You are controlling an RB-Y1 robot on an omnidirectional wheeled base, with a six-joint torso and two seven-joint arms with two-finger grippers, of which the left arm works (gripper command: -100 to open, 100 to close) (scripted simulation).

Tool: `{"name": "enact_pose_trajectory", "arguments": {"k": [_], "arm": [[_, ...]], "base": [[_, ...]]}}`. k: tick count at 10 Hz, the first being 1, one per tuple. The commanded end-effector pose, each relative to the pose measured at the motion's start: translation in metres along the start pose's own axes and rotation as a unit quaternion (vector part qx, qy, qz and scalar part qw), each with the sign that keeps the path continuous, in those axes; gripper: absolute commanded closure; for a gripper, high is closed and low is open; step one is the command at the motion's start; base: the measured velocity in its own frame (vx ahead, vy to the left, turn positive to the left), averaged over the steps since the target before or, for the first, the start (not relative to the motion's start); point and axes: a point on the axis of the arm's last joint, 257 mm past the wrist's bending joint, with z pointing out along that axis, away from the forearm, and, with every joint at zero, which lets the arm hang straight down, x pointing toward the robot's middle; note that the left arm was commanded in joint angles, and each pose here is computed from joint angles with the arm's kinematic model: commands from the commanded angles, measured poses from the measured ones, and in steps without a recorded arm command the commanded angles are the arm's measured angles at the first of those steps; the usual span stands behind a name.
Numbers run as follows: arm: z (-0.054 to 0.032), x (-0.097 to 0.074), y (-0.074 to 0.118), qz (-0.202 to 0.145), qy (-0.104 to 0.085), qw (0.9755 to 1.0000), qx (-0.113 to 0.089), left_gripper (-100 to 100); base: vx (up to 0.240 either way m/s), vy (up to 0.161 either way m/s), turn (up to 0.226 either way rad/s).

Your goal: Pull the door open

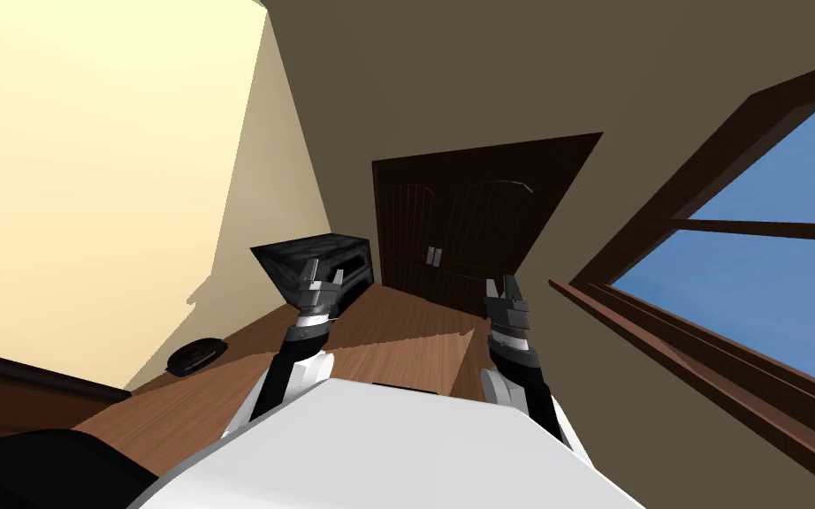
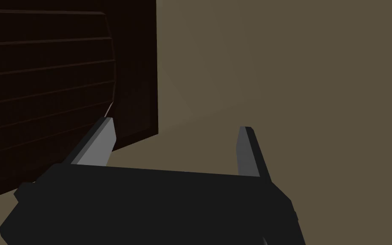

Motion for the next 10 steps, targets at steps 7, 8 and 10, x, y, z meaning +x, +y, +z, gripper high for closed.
{"name": "enact_pose_trajectory", "arguments": {"k": [7, 8, 10], "arm": [[-0.0041, 0.005, 0.057, -0.007, 0.017, 0.9986, -0.050, -100], [-0.0047, 0.006, 0.063, -0.008, 0.018, 0.9982, -0.056, -100], [-0.0061, 0.007, 0.076, -0.009, 0.021, 0.9975, -0.067, -100]], "base": [[0.149, -0.041, -0.040], [0.085, -0.047, -0.029], [0.088, -0.041, -0.038]]}}
